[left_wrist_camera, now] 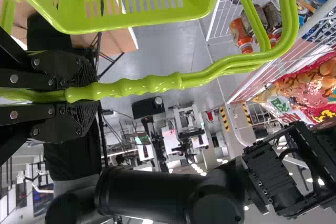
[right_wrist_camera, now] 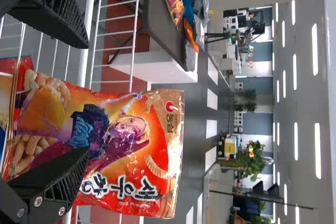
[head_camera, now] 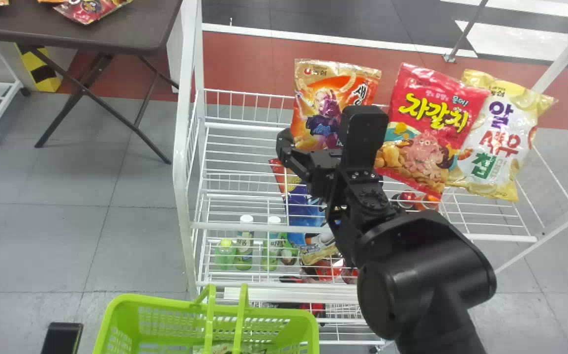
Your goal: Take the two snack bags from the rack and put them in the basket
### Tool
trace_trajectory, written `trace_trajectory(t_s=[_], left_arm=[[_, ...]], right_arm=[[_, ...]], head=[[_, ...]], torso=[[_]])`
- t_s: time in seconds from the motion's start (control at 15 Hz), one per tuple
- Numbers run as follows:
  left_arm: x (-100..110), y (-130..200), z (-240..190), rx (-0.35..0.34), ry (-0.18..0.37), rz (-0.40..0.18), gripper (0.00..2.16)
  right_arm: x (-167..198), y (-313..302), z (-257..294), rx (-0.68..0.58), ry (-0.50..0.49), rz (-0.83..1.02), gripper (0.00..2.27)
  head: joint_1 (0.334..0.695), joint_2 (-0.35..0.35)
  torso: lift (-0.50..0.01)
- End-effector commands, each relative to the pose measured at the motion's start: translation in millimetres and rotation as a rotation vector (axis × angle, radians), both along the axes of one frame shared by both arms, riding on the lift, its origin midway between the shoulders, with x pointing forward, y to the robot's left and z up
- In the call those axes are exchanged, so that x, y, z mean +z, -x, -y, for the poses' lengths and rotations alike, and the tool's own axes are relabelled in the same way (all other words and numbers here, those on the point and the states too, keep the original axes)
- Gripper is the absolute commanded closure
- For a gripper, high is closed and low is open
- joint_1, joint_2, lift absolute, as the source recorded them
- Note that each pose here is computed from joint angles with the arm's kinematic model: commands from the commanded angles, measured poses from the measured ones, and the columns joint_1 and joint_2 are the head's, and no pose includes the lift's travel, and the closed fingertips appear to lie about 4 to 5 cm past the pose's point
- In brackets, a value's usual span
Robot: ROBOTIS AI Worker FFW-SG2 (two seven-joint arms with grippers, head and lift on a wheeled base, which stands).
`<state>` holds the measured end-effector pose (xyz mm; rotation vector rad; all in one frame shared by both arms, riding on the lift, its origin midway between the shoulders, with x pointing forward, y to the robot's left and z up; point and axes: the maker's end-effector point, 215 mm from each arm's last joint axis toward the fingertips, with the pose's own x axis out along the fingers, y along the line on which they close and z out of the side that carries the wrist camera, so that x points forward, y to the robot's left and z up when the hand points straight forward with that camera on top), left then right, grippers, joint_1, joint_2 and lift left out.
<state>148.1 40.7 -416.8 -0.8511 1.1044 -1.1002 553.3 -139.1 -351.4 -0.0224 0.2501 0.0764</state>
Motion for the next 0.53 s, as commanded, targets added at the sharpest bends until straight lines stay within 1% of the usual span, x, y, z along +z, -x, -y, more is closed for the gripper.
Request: trace_trajectory(t_s=[0.0, 0.13, 0.33, 0.47], left_arm=[[0.7, 0.3, -2.8, 0.001, -0.001, 0.0, 1.84], [-1.0, 1.3, -3.5, 0.001, -0.004, -0.004, 1.84], [-6.1, 2.0, -4.9, 0.006, -0.005, -0.018, 1.84], [-6.8, -0.4, -5.9, 0.01, -0.005, -0.017, 1.84]], right_arm=[[-8.0, -11.2, 7.9, -0.012, 0.012, -0.008, 0.13], [-16.3, -22.8, 14.1, -0.022, 0.027, -0.013, 0.13], [-13.1, -34.8, 25.1, -0.04, 0.035, 0.006, 0.13], [-10.2, -40.6, 30.7, -0.048, 0.037, 0.01, 0.13]], head=[[0.695, -0.161], [0.695, -0.165], [0.695, -0.174], [0.695, -0.181]], torso=[[-0.011], [-0.011], [-0.011], [-0.011]])
